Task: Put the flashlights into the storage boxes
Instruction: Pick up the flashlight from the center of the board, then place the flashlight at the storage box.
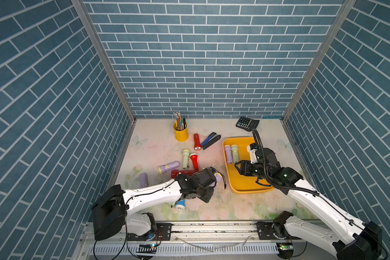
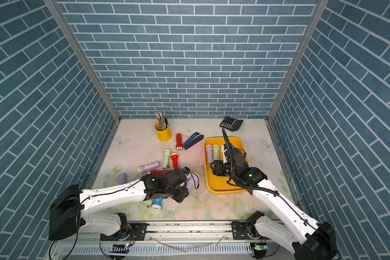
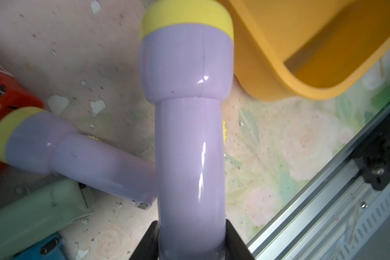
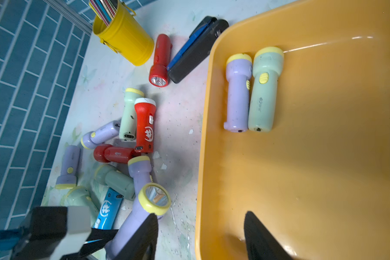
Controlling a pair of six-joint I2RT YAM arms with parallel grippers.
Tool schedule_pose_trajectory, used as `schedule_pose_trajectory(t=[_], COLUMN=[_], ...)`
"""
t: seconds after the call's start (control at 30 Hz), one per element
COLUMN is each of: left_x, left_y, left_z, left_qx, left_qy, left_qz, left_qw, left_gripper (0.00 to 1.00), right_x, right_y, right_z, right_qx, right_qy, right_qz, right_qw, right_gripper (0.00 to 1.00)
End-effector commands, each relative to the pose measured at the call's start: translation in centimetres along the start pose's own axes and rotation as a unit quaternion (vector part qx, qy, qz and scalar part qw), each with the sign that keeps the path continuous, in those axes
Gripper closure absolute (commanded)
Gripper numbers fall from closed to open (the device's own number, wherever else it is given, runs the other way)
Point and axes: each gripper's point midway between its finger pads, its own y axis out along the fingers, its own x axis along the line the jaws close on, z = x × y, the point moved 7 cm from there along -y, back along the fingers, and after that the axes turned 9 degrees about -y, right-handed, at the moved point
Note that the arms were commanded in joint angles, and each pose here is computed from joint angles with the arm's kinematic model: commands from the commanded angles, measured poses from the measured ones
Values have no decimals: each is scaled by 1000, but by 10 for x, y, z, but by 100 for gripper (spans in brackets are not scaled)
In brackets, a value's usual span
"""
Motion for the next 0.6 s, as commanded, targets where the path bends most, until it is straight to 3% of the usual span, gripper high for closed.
schedule_pose_trajectory(t=[0.0, 0.17, 0.57], left_x=[-1, -3, -16], left_y=[-10, -17, -8], left_z=[-35, -60, -76], left_qx=[-99, -156, -195], left_qy=[-34, -29, -40], left_qz=[56, 99, 150], left_qw=[993, 982, 968], left_gripper=[71, 72, 72], right_x=[12, 29, 39], right_y=[2, 9, 30], right_z=[-12, -18, -15], right_qx=[-48, -40, -55], right_qy=[-25, -42, 57], right_qz=[-58, -128, -220], right_qw=[997, 990, 972], right_gripper=[37, 37, 38])
